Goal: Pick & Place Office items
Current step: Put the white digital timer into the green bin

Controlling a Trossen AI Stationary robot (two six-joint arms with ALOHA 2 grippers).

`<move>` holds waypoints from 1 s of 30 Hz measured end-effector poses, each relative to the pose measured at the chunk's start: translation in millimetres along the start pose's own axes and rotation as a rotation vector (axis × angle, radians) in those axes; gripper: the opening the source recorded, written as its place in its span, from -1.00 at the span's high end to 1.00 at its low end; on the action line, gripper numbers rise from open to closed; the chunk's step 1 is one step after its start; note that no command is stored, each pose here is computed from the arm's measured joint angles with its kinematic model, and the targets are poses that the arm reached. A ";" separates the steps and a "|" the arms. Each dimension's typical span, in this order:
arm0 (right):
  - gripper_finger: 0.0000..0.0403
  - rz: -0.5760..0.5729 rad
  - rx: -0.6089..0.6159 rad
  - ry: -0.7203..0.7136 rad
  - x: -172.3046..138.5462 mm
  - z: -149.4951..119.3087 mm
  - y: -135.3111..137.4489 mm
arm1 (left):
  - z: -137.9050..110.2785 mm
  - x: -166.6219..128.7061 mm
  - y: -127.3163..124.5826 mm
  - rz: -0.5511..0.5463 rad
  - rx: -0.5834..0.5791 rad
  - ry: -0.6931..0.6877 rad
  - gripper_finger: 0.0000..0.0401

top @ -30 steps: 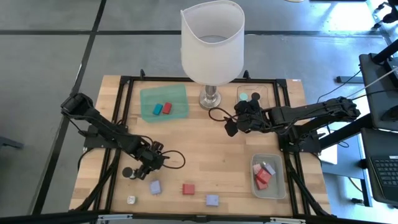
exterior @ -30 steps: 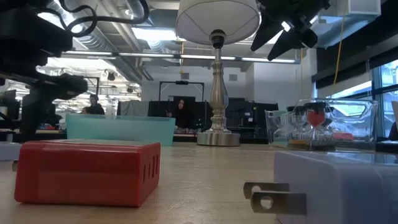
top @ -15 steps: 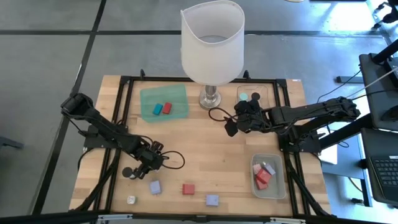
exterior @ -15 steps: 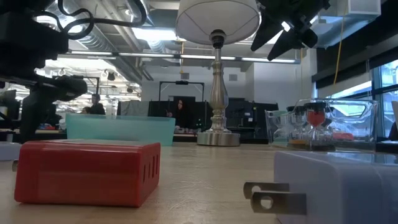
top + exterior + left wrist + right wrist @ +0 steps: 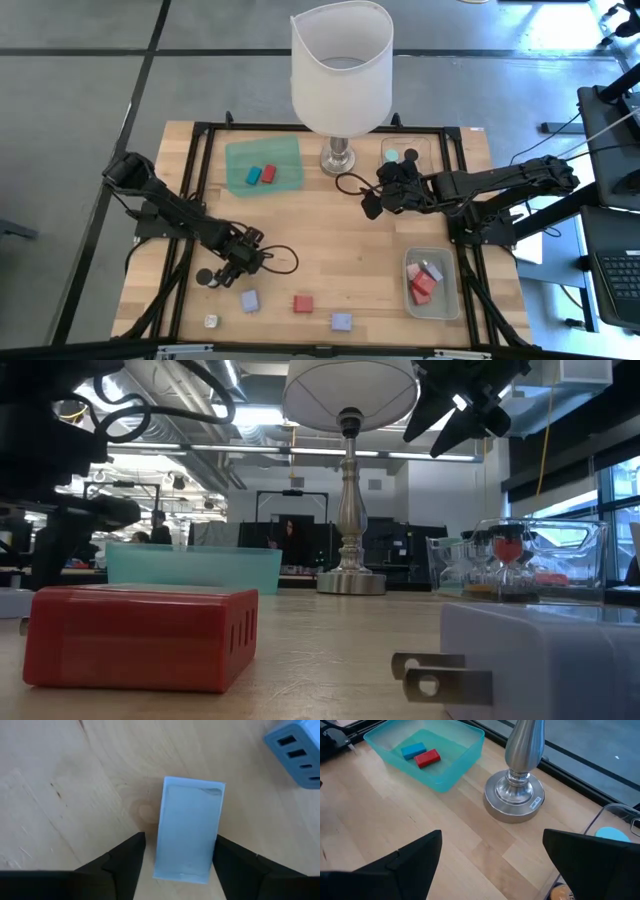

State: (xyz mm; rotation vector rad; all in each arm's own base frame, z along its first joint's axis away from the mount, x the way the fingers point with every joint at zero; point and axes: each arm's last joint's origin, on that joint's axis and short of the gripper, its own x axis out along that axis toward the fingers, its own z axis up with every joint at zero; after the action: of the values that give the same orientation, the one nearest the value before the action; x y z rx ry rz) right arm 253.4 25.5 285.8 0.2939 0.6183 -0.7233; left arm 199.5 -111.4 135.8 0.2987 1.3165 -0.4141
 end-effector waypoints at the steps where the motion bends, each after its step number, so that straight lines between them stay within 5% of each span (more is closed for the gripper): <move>1: -0.74 0.000 -0.001 0.000 -0.1 -0.1 0.1 | -0.2 -0.3 0.1 0.000 0.000 -0.001 -0.05; 6: -0.74 0.000 0.000 0.000 0.0 0.0 0.0 | -0.2 -0.6 0.5 0.007 -0.003 -0.002 0.25; 12: -0.74 0.000 0.000 0.000 0.0 0.0 0.0 | 1.3 -7.5 8.5 0.035 -0.103 0.026 0.25; 22: -0.74 0.000 0.025 0.000 0.0 0.0 0.1 | 10.4 -81.9 56.4 0.381 -0.282 -0.163 0.24; 30: -0.74 0.001 0.058 -0.001 0.0 0.1 0.1 | -16.5 -144.9 109.9 0.624 -0.528 -0.334 0.23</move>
State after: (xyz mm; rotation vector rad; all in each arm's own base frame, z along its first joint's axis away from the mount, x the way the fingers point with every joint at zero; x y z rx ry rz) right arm 253.5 25.6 285.9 0.3472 0.5974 -0.7416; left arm 206.9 11.6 270.6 0.1707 0.8987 0.3964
